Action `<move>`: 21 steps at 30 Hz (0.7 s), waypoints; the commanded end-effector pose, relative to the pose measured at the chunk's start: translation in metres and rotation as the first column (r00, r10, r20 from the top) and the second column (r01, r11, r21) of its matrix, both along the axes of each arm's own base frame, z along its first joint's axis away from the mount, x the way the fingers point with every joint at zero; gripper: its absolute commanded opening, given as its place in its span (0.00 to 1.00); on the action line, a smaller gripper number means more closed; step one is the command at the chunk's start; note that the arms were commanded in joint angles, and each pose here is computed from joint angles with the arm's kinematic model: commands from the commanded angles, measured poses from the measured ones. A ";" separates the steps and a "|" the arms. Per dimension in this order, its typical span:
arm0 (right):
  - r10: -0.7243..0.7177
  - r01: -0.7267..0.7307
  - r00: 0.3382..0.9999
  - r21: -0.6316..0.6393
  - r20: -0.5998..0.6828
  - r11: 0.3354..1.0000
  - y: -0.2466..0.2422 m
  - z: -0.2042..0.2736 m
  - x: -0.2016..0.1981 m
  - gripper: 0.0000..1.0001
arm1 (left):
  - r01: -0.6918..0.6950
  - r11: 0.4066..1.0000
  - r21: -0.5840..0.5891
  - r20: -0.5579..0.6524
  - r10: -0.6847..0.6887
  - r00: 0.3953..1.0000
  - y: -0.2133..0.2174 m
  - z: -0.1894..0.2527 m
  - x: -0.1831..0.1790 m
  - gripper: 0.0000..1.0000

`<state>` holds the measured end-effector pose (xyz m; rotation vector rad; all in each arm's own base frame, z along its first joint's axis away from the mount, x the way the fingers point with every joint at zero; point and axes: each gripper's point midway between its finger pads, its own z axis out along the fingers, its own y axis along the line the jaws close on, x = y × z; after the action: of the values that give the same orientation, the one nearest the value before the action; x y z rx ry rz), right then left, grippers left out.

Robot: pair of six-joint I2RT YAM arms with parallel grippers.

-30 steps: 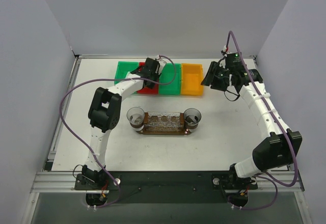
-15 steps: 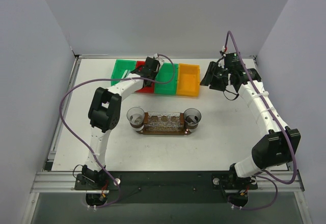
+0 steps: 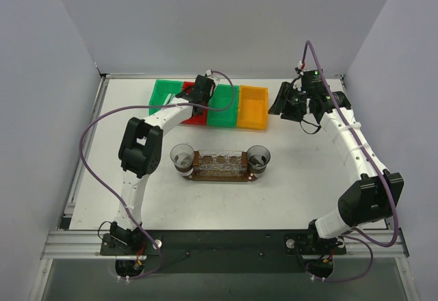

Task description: Prepare toiletry sets of a toothbrush and toothpaste on the tray

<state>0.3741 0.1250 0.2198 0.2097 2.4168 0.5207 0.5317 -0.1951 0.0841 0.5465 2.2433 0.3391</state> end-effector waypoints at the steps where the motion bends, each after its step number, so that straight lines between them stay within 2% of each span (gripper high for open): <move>1: -0.005 0.004 0.999 0.022 0.034 1.000 0.001 0.013 0.008 0.47 | -0.041 0.998 -0.041 0.088 0.044 0.995 0.006 0.038 0.010 0.17; 2: -0.006 0.005 0.999 0.023 0.033 1.000 0.001 0.012 0.008 0.46 | -0.037 0.998 -0.043 0.080 0.041 0.996 0.006 0.035 0.008 0.10; 5: -0.010 0.010 0.999 0.022 0.038 1.000 0.000 0.013 0.007 0.46 | -0.033 0.998 -0.050 0.086 0.037 0.996 0.004 0.040 0.008 0.00; 11: -0.015 0.014 0.999 0.021 0.052 1.000 -0.001 0.018 0.007 0.46 | -0.045 0.996 -0.075 0.112 0.054 0.992 0.005 0.065 0.008 0.00; 21: -0.005 -0.002 0.991 0.046 0.135 0.999 0.003 0.052 0.016 0.46 | 0.049 0.991 -0.128 0.123 -0.033 0.992 0.004 0.120 -0.008 0.00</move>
<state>0.3810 0.1265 0.2362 0.2035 2.3717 0.5321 0.5209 -0.1910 0.1136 0.5373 2.2649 0.2962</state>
